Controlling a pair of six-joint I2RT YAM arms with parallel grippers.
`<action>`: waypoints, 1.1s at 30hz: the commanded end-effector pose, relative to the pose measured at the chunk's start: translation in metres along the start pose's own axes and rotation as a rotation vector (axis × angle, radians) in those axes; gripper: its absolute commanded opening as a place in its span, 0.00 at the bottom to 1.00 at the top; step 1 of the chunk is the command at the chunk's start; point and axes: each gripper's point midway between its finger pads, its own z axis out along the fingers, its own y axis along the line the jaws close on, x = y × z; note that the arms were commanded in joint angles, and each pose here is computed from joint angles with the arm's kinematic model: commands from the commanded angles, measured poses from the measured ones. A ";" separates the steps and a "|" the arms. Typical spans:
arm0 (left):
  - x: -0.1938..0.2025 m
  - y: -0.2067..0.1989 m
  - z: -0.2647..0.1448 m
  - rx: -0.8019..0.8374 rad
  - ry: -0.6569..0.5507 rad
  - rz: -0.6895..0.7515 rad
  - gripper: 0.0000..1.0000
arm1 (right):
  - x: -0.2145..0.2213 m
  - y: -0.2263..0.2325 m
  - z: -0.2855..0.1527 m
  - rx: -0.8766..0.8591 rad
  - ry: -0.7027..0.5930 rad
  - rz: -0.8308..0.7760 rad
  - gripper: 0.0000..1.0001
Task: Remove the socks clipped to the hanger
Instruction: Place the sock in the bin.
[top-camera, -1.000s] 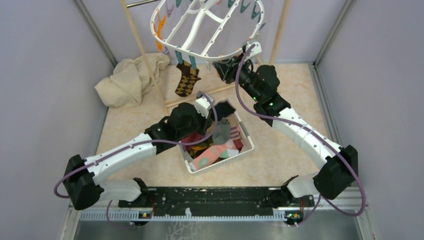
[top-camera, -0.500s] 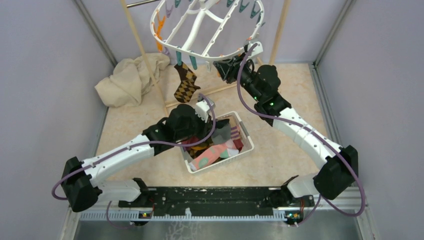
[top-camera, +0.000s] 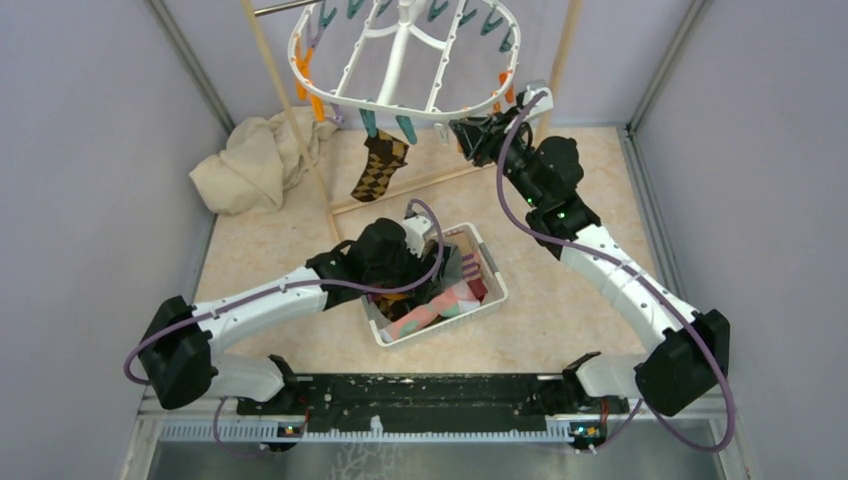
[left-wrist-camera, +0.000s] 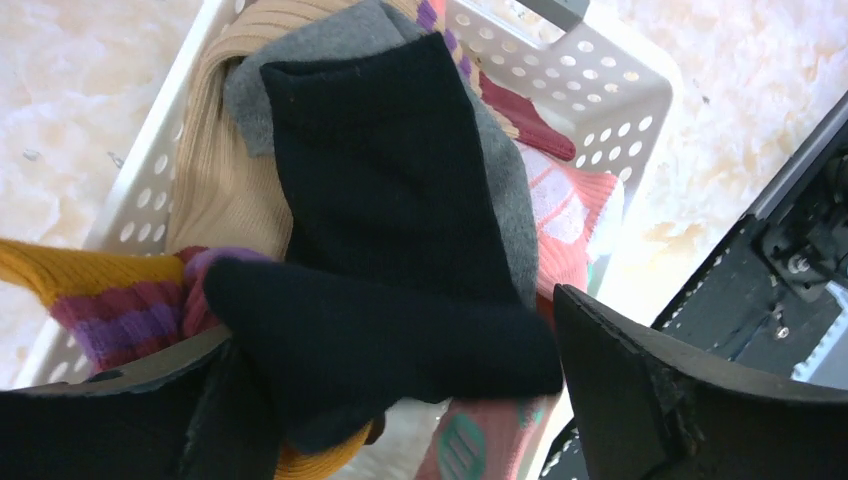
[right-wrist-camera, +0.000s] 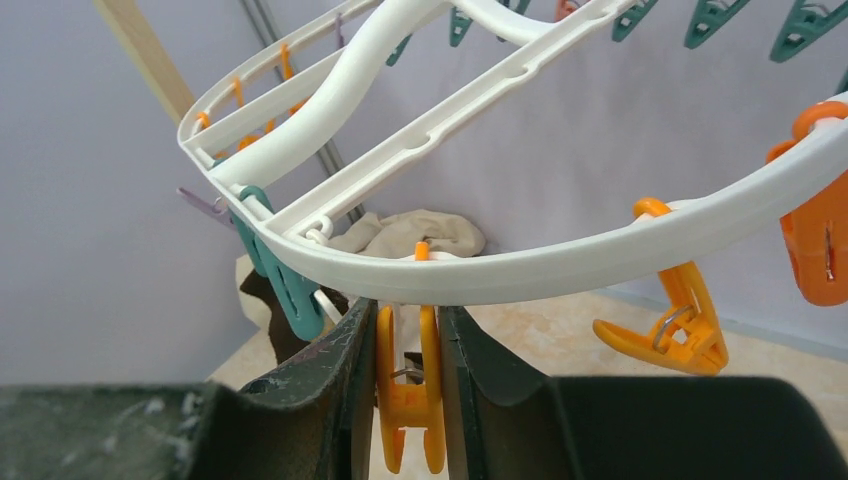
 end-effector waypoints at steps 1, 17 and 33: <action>-0.012 -0.002 0.000 -0.001 -0.041 -0.008 0.99 | -0.037 0.004 -0.003 -0.015 -0.074 -0.003 0.00; -0.071 0.004 -0.068 -0.059 -0.345 0.022 0.99 | -0.071 -0.056 0.004 0.090 -0.094 0.018 0.00; -0.096 0.085 -0.052 -0.357 -0.576 0.003 0.99 | -0.079 -0.052 0.006 -0.003 -0.094 0.032 0.00</action>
